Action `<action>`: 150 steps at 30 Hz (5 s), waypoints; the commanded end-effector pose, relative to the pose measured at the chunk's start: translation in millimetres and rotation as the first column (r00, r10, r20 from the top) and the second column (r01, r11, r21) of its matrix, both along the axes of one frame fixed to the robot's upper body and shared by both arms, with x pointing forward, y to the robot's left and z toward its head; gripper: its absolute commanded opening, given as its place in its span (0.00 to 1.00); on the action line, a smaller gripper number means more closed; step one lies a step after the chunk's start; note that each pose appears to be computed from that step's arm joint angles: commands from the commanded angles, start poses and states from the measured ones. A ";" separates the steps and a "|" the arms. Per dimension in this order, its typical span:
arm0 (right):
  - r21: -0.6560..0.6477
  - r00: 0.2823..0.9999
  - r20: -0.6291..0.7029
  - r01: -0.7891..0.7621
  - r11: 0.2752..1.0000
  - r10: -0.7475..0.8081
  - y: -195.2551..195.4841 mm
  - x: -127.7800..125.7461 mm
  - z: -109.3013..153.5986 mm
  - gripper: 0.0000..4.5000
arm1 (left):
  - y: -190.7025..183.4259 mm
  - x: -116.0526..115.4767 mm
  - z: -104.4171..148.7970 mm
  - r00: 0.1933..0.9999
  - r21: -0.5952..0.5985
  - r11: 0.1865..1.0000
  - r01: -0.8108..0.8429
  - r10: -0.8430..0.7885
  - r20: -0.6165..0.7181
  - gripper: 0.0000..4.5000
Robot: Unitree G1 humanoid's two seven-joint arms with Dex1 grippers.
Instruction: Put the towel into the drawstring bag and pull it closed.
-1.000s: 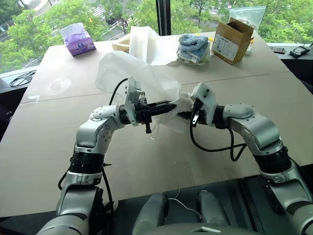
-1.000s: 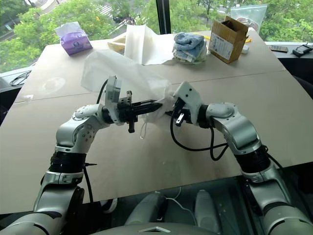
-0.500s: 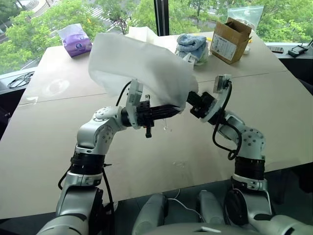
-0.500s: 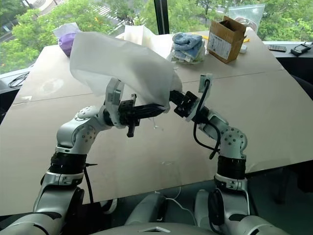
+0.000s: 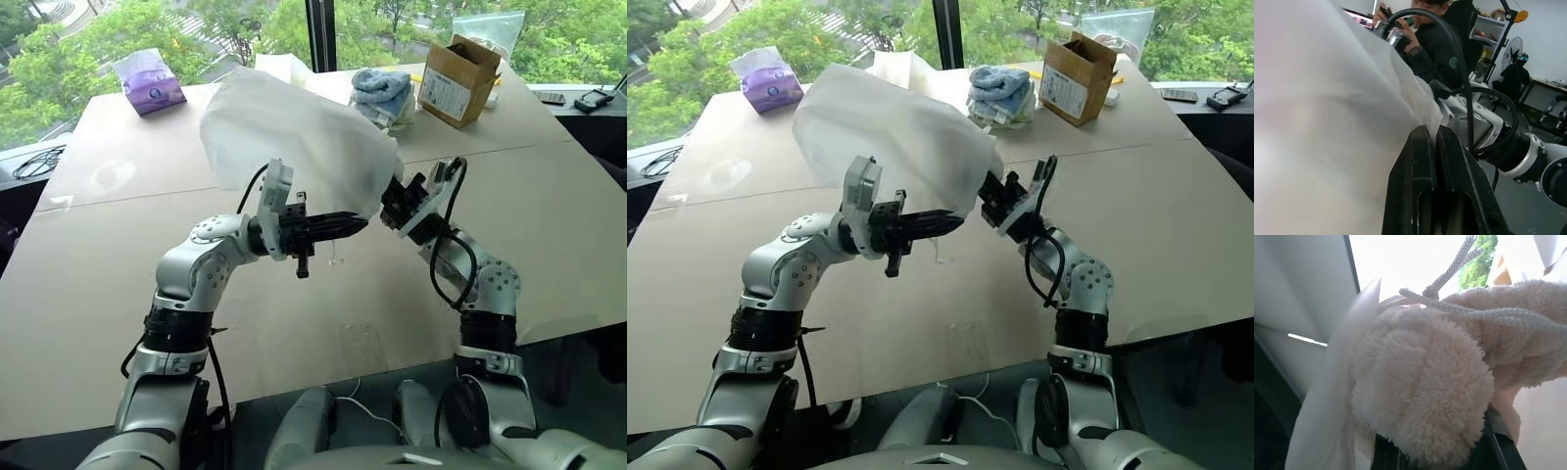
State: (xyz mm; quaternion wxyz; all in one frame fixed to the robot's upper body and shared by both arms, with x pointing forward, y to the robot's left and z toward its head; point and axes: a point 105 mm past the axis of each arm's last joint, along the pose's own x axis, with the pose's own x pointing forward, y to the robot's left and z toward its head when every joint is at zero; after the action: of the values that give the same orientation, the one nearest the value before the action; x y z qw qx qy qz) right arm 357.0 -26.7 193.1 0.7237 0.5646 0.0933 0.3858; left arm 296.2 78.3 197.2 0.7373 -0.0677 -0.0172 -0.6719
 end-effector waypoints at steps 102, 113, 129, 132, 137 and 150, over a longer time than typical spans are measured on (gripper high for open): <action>-0.536 0.956 0.232 -0.031 0.844 0.182 -19.9 -65.7 -33.6 0.99 | -4.4 19.9 7.8 0.953 -0.199 0.958 -0.206 0.151 -0.261 0.00; -0.608 0.950 0.252 0.006 0.794 0.186 -29.4 -66.9 -43.9 0.50 | 0.1 24.4 -0.2 0.954 -0.161 0.966 -0.204 0.159 -0.255 0.00; -0.365 0.961 0.246 -0.031 0.931 0.129 -11.9 -42.8 -14.7 0.01 | -4.5 0.1 -11.9 0.963 -0.113 0.993 -0.024 -0.007 -0.271 0.00; -0.373 0.955 0.240 -0.073 0.925 0.173 0.6 -43.8 -18.7 0.01 | -7.0 -2.6 -13.1 0.961 -0.110 0.994 -0.008 -0.023 -0.276 0.00; -0.359 0.940 0.259 -0.120 0.926 0.223 17.8 -47.3 -17.1 0.01 | -10.7 -5.1 -12.4 0.958 -0.118 0.993 0.009 -0.042 -0.283 0.00; -0.319 0.937 0.301 -0.076 0.945 0.177 34.3 -30.4 -8.8 0.18 | -13.8 -9.0 -10.7 0.955 -0.130 0.991 0.021 -0.058 -0.291 0.00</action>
State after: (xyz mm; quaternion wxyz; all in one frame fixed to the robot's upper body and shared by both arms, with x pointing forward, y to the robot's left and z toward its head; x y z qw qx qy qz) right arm 326.0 -0.7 163.9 0.7827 0.3753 0.1103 0.4841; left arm 296.3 72.6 174.3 0.7293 -0.2239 0.0721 -0.6425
